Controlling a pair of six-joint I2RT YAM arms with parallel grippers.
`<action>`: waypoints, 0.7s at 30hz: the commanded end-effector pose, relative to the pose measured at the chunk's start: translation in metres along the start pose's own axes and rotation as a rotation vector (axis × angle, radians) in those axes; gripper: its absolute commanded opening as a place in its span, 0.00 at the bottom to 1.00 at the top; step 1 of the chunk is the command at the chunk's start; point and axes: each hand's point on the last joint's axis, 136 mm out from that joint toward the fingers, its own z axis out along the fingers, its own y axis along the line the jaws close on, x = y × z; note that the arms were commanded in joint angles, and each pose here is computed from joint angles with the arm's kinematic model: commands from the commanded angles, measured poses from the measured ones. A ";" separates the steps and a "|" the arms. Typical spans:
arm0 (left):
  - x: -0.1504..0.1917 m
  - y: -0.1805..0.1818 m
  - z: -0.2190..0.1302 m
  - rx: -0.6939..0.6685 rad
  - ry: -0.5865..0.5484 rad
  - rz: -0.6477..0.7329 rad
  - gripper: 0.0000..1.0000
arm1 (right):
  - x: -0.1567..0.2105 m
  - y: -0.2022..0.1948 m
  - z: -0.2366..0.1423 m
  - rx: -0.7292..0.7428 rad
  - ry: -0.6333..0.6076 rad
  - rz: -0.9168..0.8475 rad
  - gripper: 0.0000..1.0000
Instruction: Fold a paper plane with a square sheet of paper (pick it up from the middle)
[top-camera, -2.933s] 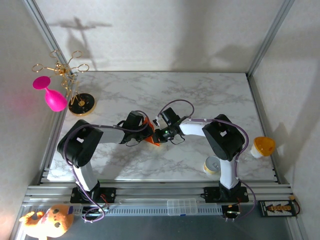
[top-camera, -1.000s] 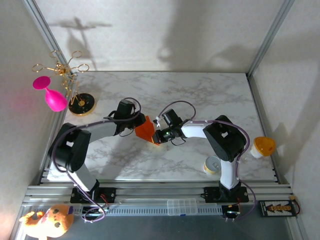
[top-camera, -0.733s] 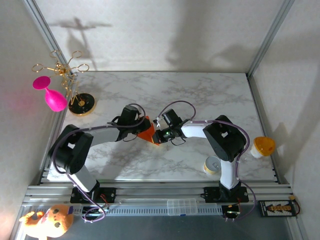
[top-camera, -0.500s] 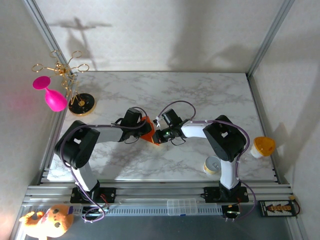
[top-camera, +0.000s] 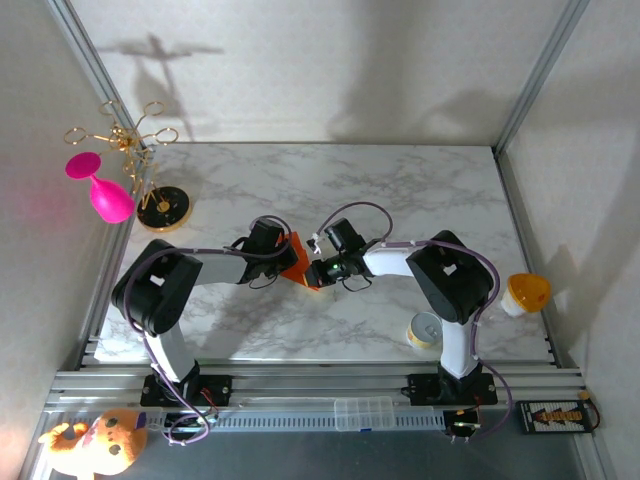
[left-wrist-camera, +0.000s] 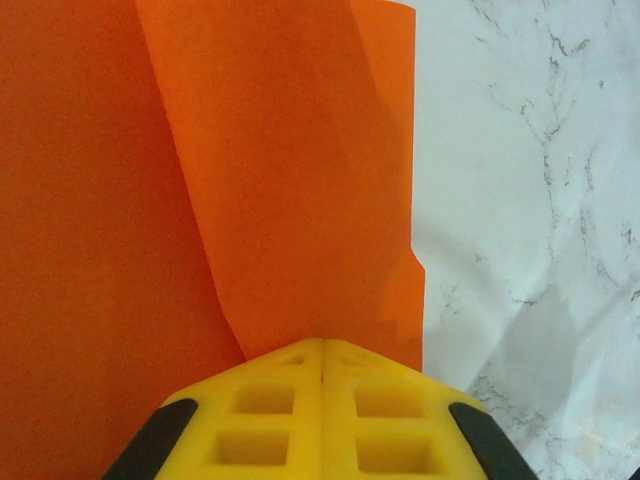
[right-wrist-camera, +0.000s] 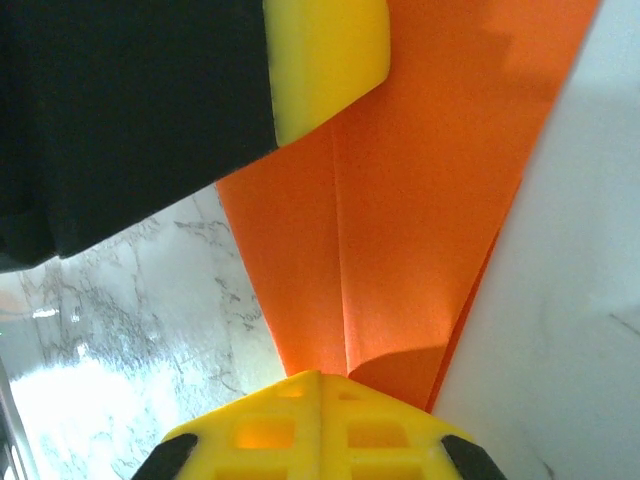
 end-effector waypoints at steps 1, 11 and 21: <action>0.009 0.037 0.007 -0.116 0.006 -0.032 0.02 | -0.006 0.013 -0.018 -0.009 -0.009 0.045 0.06; 0.011 0.040 0.006 -0.120 0.008 -0.028 0.00 | -0.049 0.006 -0.071 0.087 -0.248 0.110 0.06; 0.011 0.042 0.006 -0.129 0.005 -0.037 0.00 | -0.032 0.023 -0.024 0.010 -0.085 0.053 0.00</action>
